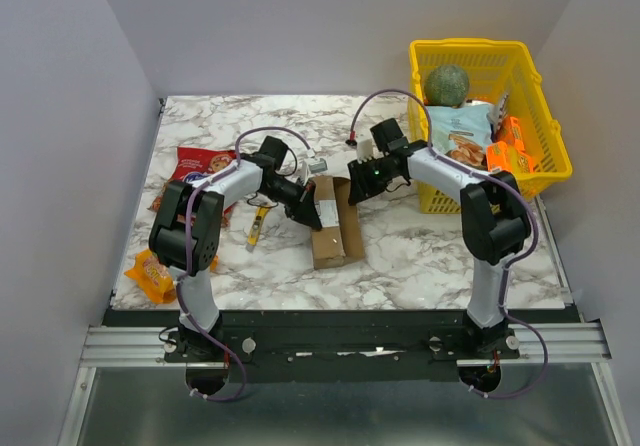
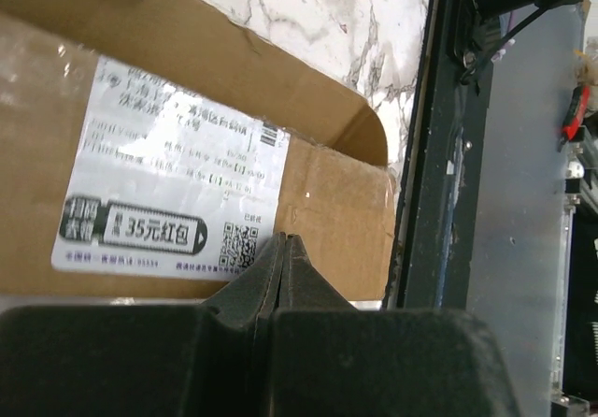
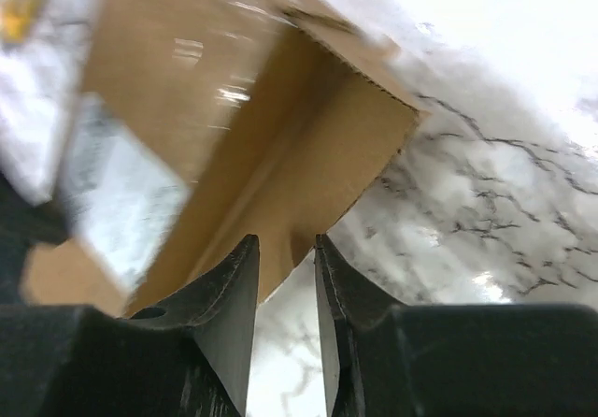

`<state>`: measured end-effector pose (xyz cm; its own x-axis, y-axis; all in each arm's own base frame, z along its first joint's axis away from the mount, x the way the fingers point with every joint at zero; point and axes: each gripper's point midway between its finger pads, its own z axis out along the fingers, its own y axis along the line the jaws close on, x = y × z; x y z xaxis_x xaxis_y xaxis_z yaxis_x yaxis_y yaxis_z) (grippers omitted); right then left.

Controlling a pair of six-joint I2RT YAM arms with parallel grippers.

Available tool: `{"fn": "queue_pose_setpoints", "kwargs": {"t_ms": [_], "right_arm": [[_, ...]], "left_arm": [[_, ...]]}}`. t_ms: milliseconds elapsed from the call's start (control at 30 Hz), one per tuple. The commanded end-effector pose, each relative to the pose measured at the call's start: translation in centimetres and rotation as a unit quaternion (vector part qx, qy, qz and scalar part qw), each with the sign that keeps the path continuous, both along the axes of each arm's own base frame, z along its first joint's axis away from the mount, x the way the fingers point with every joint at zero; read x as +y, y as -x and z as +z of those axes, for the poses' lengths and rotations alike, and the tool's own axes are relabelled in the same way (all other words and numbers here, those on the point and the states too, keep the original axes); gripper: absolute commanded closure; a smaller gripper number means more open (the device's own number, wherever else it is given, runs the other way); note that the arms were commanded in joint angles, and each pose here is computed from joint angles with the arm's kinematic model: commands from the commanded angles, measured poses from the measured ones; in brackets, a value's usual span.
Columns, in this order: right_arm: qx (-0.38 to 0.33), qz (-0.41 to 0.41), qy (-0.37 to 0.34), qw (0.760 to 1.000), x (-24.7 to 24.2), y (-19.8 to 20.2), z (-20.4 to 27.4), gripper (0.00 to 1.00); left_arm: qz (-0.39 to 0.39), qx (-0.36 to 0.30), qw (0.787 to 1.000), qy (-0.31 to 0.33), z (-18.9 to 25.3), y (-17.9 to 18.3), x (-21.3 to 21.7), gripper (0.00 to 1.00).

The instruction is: Unpack the express box

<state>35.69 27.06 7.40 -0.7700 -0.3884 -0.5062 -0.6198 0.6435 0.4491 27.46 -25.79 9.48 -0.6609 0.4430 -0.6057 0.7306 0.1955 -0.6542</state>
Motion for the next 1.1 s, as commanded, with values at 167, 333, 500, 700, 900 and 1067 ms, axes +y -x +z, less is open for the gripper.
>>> {"fn": "queue_pose_setpoints", "kwargs": {"t_ms": [167,333,500,700,900,1067], "right_arm": [[-0.095,-0.122,0.133,0.979,-2.6,-1.0,1.4,0.50],[-0.063,-0.051,0.078,0.994,0.1,0.5,0.3,0.46],[-0.022,0.004,0.035,0.999,2.4,1.5,-0.8,0.42],[0.006,0.020,0.025,0.999,3.1,1.9,-1.6,0.38],[-0.013,0.037,0.010,0.999,3.5,1.6,-0.3,0.95],[-0.096,-0.022,0.049,0.994,1.6,-0.9,4.9,1.00]], "left_arm": [[0.029,0.007,0.998,-0.050,-3.2,0.7,4.4,1.00],[0.030,0.015,0.998,-0.049,-3.9,1.2,4.7,1.00],[0.036,0.017,0.998,-0.047,-4.0,1.0,4.6,1.00],[0.034,0.020,0.997,-0.063,-5.2,1.8,5.1,1.00],[0.043,0.020,0.996,-0.077,-5.5,1.5,5.5,1.00],[0.056,0.002,0.994,-0.097,-5.4,0.9,7.6,1.00]]}}
